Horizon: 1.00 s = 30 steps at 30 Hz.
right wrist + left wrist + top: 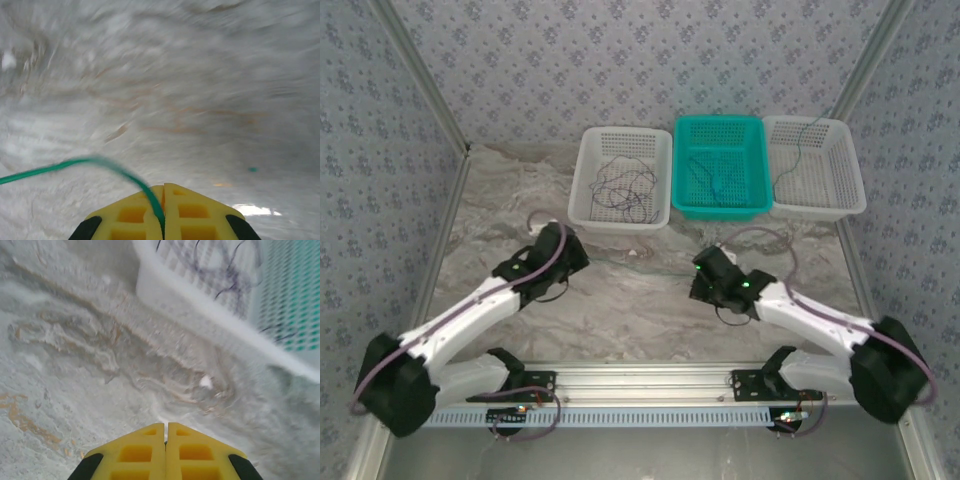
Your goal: Untangle the cables
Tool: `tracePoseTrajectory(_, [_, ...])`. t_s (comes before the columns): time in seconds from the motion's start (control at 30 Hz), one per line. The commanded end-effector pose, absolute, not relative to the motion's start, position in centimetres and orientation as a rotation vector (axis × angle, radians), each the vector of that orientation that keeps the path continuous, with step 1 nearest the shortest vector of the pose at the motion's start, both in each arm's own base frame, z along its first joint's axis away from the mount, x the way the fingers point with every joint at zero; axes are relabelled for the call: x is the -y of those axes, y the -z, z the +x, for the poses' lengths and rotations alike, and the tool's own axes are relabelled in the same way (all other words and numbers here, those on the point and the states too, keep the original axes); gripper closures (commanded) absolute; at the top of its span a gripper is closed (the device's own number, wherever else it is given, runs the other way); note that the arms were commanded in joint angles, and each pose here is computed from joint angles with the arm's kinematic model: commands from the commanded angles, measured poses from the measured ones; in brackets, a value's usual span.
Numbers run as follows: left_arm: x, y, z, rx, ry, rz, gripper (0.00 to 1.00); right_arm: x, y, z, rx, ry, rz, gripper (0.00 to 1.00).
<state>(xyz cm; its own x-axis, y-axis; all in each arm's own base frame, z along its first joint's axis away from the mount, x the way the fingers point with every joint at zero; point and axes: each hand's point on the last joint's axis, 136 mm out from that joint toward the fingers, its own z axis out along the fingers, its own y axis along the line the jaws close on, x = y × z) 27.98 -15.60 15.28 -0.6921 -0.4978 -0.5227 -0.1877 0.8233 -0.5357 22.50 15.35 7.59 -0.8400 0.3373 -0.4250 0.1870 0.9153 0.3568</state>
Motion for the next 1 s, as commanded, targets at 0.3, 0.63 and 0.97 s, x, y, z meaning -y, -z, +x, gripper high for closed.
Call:
tracePoseTrajectory(0.3, [20.2,-19.8,27.4,-2.15,0.915,-0.097,1.0,-11.2,-10.3,22.2,-2.396,-0.464,0.413,0.9])
tracePoseTrajectory(0.63, [24.2,-22.8,26.5,-2.135,0.909,0.221,1.0,-16.0,-23.5,23.5,-1.999,-0.481,-0.313,0.08])
tracePoseTrajectory(0.97, [26.0,-24.5,26.1,-2.059,0.979,0.246,1.0,-27.6,-25.3,24.8,-1.853,-0.892,-0.623,0.1])
